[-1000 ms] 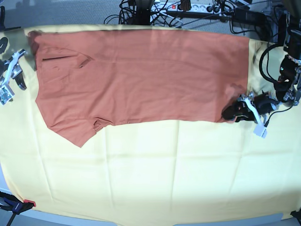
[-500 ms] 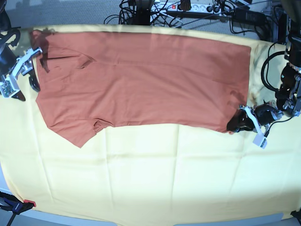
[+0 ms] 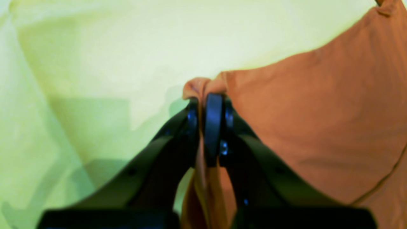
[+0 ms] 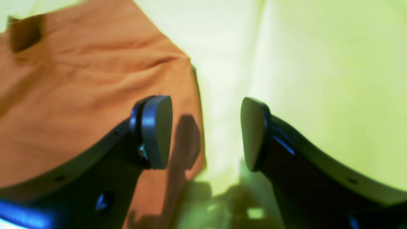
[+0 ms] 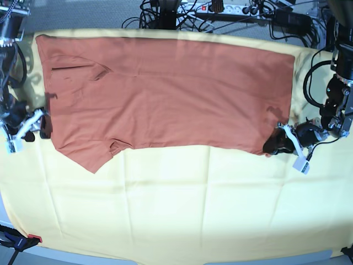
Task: Fold the T-shirt properly
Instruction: 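Grasp the hem corners with both grippers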
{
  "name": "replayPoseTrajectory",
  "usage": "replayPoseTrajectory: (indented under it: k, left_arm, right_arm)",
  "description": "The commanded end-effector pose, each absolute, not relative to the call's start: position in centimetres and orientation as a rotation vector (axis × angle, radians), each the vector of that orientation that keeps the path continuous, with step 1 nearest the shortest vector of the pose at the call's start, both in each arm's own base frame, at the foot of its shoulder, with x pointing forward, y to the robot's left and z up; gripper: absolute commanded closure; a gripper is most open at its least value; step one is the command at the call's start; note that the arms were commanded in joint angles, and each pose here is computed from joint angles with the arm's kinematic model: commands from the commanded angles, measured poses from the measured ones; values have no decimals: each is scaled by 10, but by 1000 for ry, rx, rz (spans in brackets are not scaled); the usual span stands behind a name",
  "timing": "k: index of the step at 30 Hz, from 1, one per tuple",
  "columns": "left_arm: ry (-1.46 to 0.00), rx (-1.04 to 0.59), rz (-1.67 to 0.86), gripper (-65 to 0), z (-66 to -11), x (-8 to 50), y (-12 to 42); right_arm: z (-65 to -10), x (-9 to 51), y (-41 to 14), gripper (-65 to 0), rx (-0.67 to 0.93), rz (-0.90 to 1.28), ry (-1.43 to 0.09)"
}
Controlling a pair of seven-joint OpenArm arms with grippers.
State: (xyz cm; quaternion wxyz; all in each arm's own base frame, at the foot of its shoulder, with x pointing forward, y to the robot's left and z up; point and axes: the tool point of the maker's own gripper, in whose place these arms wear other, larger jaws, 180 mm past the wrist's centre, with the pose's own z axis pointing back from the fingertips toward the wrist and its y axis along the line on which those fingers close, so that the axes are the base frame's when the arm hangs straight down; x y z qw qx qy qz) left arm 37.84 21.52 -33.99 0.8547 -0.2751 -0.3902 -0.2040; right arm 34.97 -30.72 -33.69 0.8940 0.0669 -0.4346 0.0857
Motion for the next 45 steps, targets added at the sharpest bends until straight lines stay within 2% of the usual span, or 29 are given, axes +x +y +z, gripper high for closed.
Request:
replayPoseTrajectory:
  k: [1,9,12,17,31,32,34,37,39,45]
  left_arm:
    - [-887,-588,-432,0,-318,391,217]
    - [-884,-604,-433,0,-321,390,210]
    - [-883,-603,-433,0,-321,390,210]
    - [-884,-604,-433,0,-320,391,210]
    - [-885,-604,-433,0,-320,391,210]
    - [-884,-604,-433,0,-320,391,210]
    - [-884,-604,-433,0,-320,391,210]
    - [-884,-603,-433,0,-320,391,210]
    - [-886,-604,-433,0,-320,391,210]
    - [-885,-577,-454,0,-321,392,212]
  right_arm:
    - [-318,368,-315,-364,144,168,-956]
    - [-343,410,-346,-364,238,-58,-889]
    - [-348,413,-340,-364,344,-111,-875]
    - [-352,408,-304,-364,517,-79,-831]
    - [-371,380,-278,-356,605,-32,-628]
    - [-371,380,-277,-343,611,-33,-626]
    - [-370,381,-277,-271,615,-35,-630]
    - [-367,384,-277,-95,614,-39,-650]
    - [-364,390,-279,-12,612,-50,-687]
    - [-356,407,-294,0,537,-67,-809]
